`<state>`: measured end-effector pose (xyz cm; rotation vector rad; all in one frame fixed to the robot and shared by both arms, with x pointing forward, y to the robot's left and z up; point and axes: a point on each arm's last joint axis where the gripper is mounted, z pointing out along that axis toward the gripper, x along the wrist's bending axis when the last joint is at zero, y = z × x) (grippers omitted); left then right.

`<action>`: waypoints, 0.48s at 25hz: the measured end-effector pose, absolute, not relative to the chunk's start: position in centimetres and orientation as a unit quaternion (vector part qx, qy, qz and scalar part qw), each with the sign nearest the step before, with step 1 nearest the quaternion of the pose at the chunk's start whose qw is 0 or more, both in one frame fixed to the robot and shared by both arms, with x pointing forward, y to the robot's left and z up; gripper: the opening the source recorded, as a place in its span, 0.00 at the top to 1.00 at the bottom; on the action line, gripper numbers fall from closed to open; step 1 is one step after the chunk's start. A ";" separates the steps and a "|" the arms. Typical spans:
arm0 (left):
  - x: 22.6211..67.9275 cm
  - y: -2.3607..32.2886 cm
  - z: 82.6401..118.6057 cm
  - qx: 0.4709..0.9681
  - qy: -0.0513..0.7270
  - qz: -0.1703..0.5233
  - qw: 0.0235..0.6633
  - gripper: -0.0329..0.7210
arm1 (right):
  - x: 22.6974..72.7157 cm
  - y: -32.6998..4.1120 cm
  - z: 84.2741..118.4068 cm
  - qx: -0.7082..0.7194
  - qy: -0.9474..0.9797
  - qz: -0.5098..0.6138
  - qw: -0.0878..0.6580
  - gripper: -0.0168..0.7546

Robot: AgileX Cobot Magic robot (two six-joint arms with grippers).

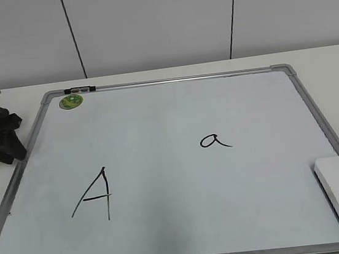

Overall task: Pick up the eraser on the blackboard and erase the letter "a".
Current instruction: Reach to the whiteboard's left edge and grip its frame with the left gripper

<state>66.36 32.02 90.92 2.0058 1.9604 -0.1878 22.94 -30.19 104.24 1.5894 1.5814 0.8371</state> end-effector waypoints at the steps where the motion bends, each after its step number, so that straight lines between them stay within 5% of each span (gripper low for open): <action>1: 66.4 32.0 90.8 0.704 0.688 -0.067 0.164 0.65 | 22.9 -30.2 104.2 0.618 0.615 0.326 0.365 0.22; 12: 66.4 32.1 90.5 0.699 0.692 -0.073 0.167 0.65 | 22.9 -30.2 104.2 0.618 0.615 0.326 0.365 0.22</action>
